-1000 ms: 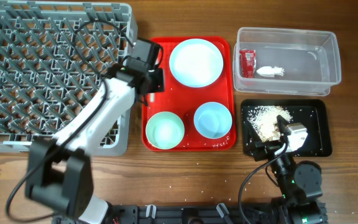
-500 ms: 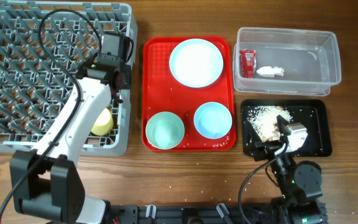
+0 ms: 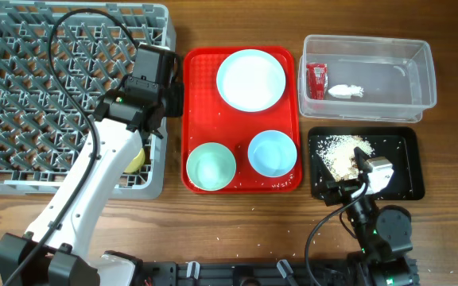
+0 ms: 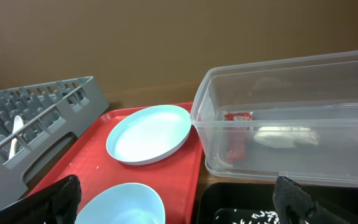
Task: Sort waste into correct bins and load items into the dishwasher rack
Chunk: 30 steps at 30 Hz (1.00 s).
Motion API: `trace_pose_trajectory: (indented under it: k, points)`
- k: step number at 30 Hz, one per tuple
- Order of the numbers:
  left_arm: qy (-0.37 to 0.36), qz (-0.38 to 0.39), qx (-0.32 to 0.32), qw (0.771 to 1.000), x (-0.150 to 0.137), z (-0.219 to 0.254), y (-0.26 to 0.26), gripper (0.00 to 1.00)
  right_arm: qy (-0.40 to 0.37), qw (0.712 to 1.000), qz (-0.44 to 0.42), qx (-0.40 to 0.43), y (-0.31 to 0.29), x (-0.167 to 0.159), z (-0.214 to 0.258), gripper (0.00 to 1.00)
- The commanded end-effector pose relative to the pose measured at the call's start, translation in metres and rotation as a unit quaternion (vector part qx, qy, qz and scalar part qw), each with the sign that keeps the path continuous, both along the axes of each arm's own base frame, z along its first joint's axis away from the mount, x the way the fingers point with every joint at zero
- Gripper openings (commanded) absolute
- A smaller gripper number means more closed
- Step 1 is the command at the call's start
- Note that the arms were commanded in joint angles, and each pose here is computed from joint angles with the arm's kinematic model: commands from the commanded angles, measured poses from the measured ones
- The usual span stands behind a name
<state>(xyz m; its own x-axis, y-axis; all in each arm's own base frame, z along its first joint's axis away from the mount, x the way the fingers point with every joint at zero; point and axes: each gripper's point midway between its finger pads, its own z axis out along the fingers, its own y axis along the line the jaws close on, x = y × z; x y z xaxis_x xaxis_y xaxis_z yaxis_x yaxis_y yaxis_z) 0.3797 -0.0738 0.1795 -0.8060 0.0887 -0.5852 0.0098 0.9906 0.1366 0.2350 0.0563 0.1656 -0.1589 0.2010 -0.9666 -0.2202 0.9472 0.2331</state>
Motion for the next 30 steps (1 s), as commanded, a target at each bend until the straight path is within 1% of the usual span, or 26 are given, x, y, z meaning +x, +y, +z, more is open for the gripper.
trace_pose_trajectory:
  k: [1, 3, 4, 5, 6, 8, 9, 10, 11, 13, 14, 17, 21, 22, 24, 25, 27, 29, 30]
  points:
    - [0.019, -0.013, -0.051, 0.998, -0.011, -0.003, -0.021, 0.64, -0.005, 1.000, 0.003, 0.006, 0.001, -0.001, 0.002, 1.00]
    - [0.038, -0.067, -0.078, 0.994, -0.025, -0.006, -0.058, 0.64, -0.005, 1.000, 0.003, 0.006, 0.001, -0.001, 0.002, 1.00]
    - [0.039, -0.084, -0.073, 0.993, -0.030, -0.006, -0.070, 0.65, -0.005, 1.000, 0.003, 0.006, 0.001, -0.001, 0.002, 1.00]
    - [0.038, -0.091, -0.069, 0.993, -0.033, -0.006, -0.077, 0.64, -0.005, 1.000, 0.003, 0.006, 0.001, -0.001, 0.002, 1.00]
    - [0.030, -0.068, -0.060, 0.995, -0.033, -0.005, -0.074, 0.64, -0.005, 1.000, 0.003, 0.006, 0.001, -0.001, 0.002, 1.00]
    - [-0.012, 0.046, -0.034, 0.998, -0.024, 0.002, -0.045, 0.52, -0.005, 1.000, 0.003, 0.006, 0.001, -0.001, 0.002, 1.00]
    - [-0.024, 0.079, -0.035, 0.996, -0.021, 0.004, -0.035, 0.41, -0.005, 1.000, 0.003, 0.006, 0.001, -0.001, 0.002, 1.00]
    - [-0.039, 0.117, -0.033, 0.992, -0.015, 0.007, -0.018, 0.26, -0.005, 1.000, 0.003, 0.006, 0.001, -0.001, 0.002, 1.00]
    - [-0.047, 0.145, -0.033, 0.988, -0.011, 0.009, -0.005, 0.17, -0.005, 1.000, 0.003, 0.006, 0.001, -0.001, 0.002, 1.00]
    - [-0.063, 0.208, -0.055, 0.975, 0.007, 0.007, 0.031, 0.05, -0.005, 1.000, 0.003, 0.006, 0.001, -0.001, 0.002, 1.00]
    - [-0.066, 0.219, -0.075, 0.971, 0.019, 0.003, 0.042, 0.04, -0.005, 1.000, 0.003, 0.006, 0.001, -0.001, 0.002, 1.00]
    - [-0.056, 0.213, -0.114, 0.969, 0.045, -0.016, 0.058, 0.04, -0.005, 1.000, 0.003, 0.006, 0.001, -0.001, 0.002, 1.00]
    - [-0.044, 0.239, -0.119, 0.963, 0.069, -0.054, 0.081, 0.04, -0.005, 1.000, 0.003, 0.006, 0.001, -0.001, 0.002, 1.00]
    - [-0.038, 0.225, -0.128, 0.965, 0.075, -0.063, 0.076, 0.04, -0.005, 1.000, 0.003, 0.006, 0.001, -0.001, 0.002, 1.00]
    - [-0.017, 0.171, -0.156, 0.973, 0.082, -0.077, 0.056, 0.04, -0.005, 1.000, 0.003, 0.006, 0.001, -0.001, 0.002, 1.00]
    - [-0.007, 0.161, -0.169, 0.972, 0.082, -0.082, 0.049, 0.04, -0.005, 1.000, 0.003, 0.006, 0.001, -0.001, 0.002, 1.00]
    - [0.007, 0.135, -0.207, 0.969, 0.081, -0.082, 0.033, 0.04, -0.005, 1.000, 0.003, 0.006, 0.001, -0.001, 0.002, 1.00]
    - [0.018, 0.082, -0.264, 0.961, 0.078, -0.070, 0.006, 0.04, -0.005, 1.000, 0.003, 0.006, 0.001, -0.001, 0.002, 1.00]
    - [0.017, 0.071, -0.272, 0.960, 0.076, -0.064, 0.002, 0.04, -0.005, 1.000, 0.003, 0.006, 0.001, -0.001, 0.002, 1.00]
